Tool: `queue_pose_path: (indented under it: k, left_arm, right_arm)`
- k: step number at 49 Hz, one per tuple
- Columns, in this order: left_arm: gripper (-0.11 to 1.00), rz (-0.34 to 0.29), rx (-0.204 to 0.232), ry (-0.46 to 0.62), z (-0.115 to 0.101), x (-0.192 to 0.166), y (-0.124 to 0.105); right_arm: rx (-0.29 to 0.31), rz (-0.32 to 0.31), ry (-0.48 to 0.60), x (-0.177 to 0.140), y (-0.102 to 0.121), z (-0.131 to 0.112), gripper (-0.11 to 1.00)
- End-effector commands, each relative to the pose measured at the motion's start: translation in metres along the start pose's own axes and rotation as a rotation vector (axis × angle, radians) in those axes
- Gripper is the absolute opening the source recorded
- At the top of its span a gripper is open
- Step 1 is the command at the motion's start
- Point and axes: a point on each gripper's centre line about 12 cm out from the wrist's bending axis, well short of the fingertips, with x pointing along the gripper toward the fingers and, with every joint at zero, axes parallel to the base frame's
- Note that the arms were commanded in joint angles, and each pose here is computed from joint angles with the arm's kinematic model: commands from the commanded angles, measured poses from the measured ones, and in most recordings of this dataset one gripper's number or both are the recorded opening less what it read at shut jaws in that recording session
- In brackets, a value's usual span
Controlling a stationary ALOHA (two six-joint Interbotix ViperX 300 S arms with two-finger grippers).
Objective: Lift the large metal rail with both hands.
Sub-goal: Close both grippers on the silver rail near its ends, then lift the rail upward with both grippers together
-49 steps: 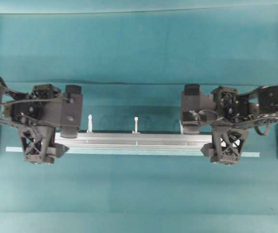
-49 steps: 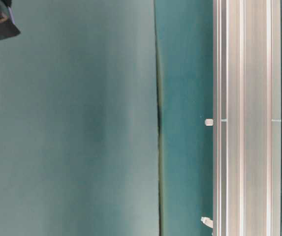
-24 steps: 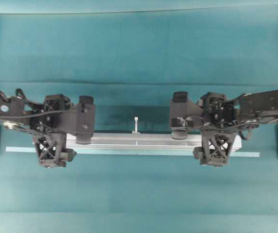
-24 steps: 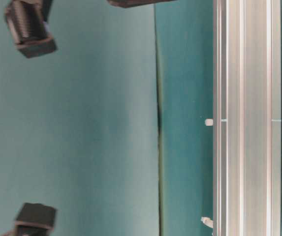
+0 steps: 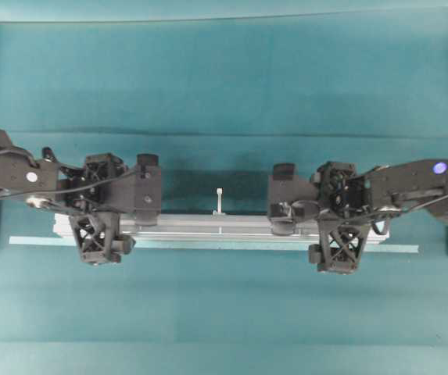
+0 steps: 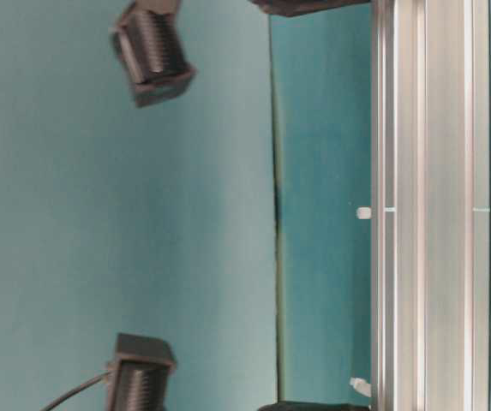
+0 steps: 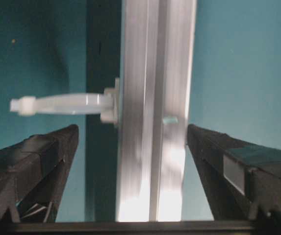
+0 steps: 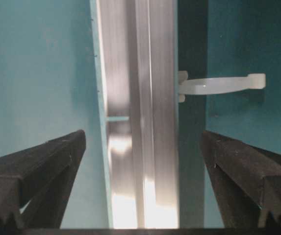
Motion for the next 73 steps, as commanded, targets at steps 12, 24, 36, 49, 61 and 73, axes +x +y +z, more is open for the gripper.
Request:
queue_pose_path:
  k: [12,24,36,49,61,73]
  left_arm:
    - [0.98,-0.006,0.018,0.005,-0.004,0.01,-0.005]
    - [0.98,-0.007,0.021,0.006,-0.005,0.011,-0.006]
    - [0.97,-0.007,0.014,0.009,-0.006,0.012,-0.006]
    - [0.54,-0.009,0.013,-0.006,-0.002,0.01,-0.007]
    - [0.36,-0.01,0.013,-0.008,-0.003,0.01,-0.007]
    - [0.36,-0.01,0.013,-0.006,-0.004,0.01,-0.007]
  right_arm:
    - [-0.026,-0.002,0.006,0.016,0.001,0.0,0.96]
    - [-0.025,-0.004,0.018,0.02,0.0,-0.002,0.96]
    - [-0.012,-0.006,0.017,0.02,-0.002,-0.002,0.96]
    - [-0.009,-0.006,0.027,0.021,-0.002,-0.002,0.57]
    - [-0.009,-0.005,0.026,0.021,-0.002,-0.001,0.4]
    - [-0.008,-0.005,0.029,0.021,-0.002,-0.001,0.4]
